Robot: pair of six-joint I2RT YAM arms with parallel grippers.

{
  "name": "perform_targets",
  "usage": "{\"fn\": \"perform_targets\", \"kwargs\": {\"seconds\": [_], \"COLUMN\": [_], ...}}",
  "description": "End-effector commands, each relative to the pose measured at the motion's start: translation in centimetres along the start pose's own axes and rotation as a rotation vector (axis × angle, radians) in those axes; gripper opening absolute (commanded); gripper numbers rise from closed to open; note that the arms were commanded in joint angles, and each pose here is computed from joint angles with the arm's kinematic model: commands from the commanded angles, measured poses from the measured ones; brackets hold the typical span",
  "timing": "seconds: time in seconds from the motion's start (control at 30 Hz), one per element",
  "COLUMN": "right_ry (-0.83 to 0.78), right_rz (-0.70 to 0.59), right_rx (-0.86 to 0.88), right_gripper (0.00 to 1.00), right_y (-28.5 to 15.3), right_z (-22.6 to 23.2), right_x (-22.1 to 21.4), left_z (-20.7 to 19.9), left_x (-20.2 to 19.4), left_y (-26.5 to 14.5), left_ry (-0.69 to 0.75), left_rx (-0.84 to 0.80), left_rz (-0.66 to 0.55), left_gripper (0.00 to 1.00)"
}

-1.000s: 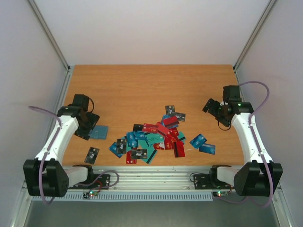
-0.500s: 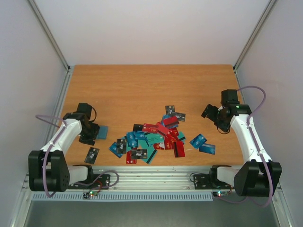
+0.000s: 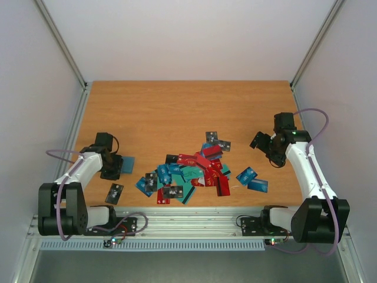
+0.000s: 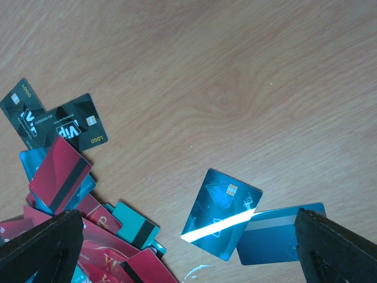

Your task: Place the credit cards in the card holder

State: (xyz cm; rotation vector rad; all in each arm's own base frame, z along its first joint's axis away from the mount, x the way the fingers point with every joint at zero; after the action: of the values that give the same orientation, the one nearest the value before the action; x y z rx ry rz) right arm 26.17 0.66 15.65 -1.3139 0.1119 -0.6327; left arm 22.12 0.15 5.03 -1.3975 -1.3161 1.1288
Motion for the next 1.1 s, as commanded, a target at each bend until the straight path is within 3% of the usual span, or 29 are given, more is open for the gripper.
{"fn": "perform_targets", "kwargs": {"seconds": [0.0,0.23,0.53,0.67,0.83,1.07], "right_ry": [0.003,0.000,-0.007,-0.008,-0.034,-0.163], "right_rz": [0.018,0.027,0.025,0.026,0.029,0.034], "right_rx": [0.008,0.006,0.007,0.020,0.074,0.267], "right_gripper": [0.98,0.98,0.98,0.97,0.97,0.97], "right_y": [0.4,0.8,0.8,0.5,-0.2,-2.6], "right_z": [0.0,0.0,0.2,0.5,1.7,6.0], "right_x": [-0.2,-0.1,0.3,0.4,0.6,0.5], "left_z": [-1.1,-0.7,0.0,-0.8,-3.7,-9.9], "left_x": [0.4,0.5,0.9,0.9,1.0,-1.5], "left_y": [0.7,1.9,2.6,1.4,-2.1,-8.0], "left_ry": [-0.045,-0.055,-0.058,-0.031,0.097,0.469], "left_rx": [-0.082,-0.071,-0.068,-0.107,-0.183,-0.441], "left_rz": [-0.012,-0.008,-0.024,-0.029,-0.054,0.015], "left_gripper": [0.41,0.34,0.05,0.00,0.00,0.00]}}
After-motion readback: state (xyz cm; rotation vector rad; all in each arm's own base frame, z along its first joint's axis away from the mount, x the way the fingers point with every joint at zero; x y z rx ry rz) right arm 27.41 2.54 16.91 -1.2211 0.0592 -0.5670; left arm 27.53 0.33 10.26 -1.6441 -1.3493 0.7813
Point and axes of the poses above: each gripper's point midway between its finger pads, its own y axis out along the fingers, its own z axis along the line the jaws close on, x = y × z, the point moved 2 cm from there along -y, back along the fingers, and after that the axes turned 5 degrees about -y, right-handed, at the moved point
